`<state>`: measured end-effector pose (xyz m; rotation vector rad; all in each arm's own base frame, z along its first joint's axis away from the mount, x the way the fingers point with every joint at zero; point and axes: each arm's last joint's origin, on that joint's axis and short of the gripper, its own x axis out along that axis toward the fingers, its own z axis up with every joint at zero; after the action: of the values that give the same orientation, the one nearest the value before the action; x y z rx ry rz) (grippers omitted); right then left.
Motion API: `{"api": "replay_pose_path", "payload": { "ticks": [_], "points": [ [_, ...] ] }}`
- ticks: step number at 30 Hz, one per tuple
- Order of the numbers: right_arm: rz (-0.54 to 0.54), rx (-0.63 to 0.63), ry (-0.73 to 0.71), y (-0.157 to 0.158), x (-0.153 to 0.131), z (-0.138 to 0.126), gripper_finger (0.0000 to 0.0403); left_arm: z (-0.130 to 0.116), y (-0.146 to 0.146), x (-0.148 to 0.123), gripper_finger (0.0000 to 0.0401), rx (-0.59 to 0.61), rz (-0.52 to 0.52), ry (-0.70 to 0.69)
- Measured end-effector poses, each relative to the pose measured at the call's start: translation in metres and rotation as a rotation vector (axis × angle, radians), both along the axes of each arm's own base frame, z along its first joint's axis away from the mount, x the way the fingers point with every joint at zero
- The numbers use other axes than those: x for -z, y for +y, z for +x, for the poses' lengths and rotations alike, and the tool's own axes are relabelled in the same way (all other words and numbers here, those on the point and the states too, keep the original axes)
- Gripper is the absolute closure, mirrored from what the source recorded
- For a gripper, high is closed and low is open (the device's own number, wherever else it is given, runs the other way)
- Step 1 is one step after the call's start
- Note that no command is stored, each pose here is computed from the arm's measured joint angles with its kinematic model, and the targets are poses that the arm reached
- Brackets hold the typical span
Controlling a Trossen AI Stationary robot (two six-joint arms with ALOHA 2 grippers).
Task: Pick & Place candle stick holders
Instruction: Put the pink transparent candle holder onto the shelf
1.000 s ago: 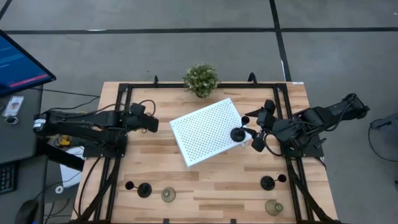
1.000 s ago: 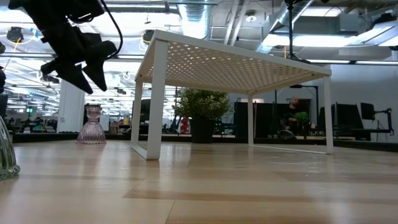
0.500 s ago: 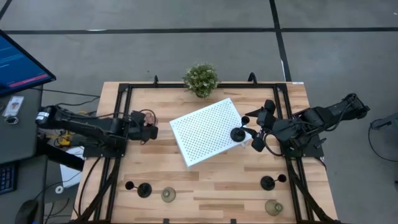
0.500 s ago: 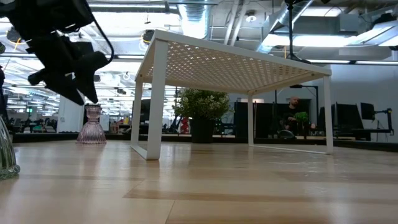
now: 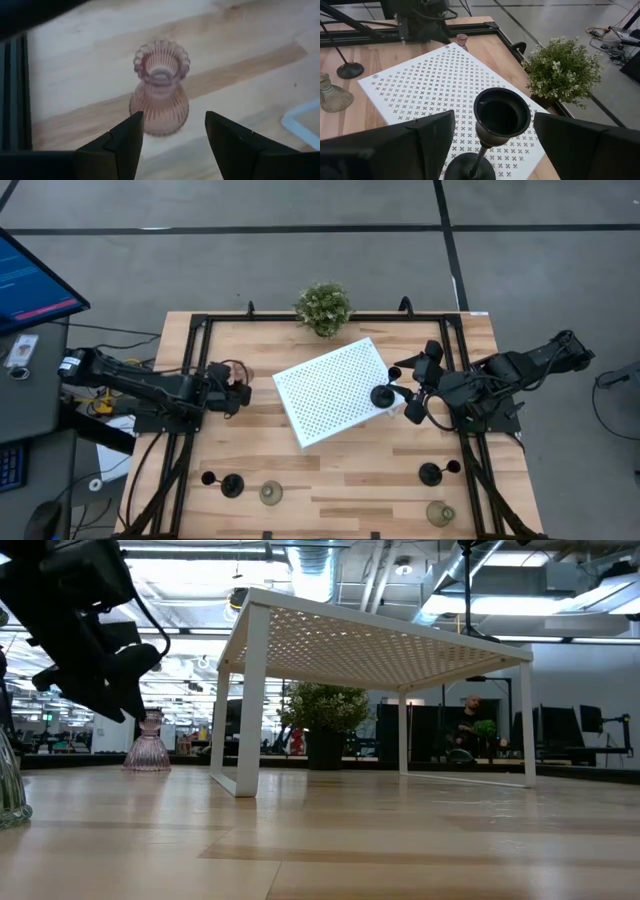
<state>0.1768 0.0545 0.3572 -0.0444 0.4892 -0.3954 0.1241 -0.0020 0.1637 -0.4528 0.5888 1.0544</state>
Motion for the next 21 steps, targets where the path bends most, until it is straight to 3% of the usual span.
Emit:
{"api": "replay_pose_path", "payload": {
  "ticks": [13,21],
  "points": [
    [-0.004,-0.007,0.004,0.0,0.0,0.0,0.0138,0.0,-0.001,0.024,0.0188,-0.016,0.086,-0.138],
    [-0.005,-0.011,0.006,0.0,0.0,0.0,0.0138,-0.002,-0.003,0.027,0.0188,-0.046,0.211,-0.198]
  ]
}}
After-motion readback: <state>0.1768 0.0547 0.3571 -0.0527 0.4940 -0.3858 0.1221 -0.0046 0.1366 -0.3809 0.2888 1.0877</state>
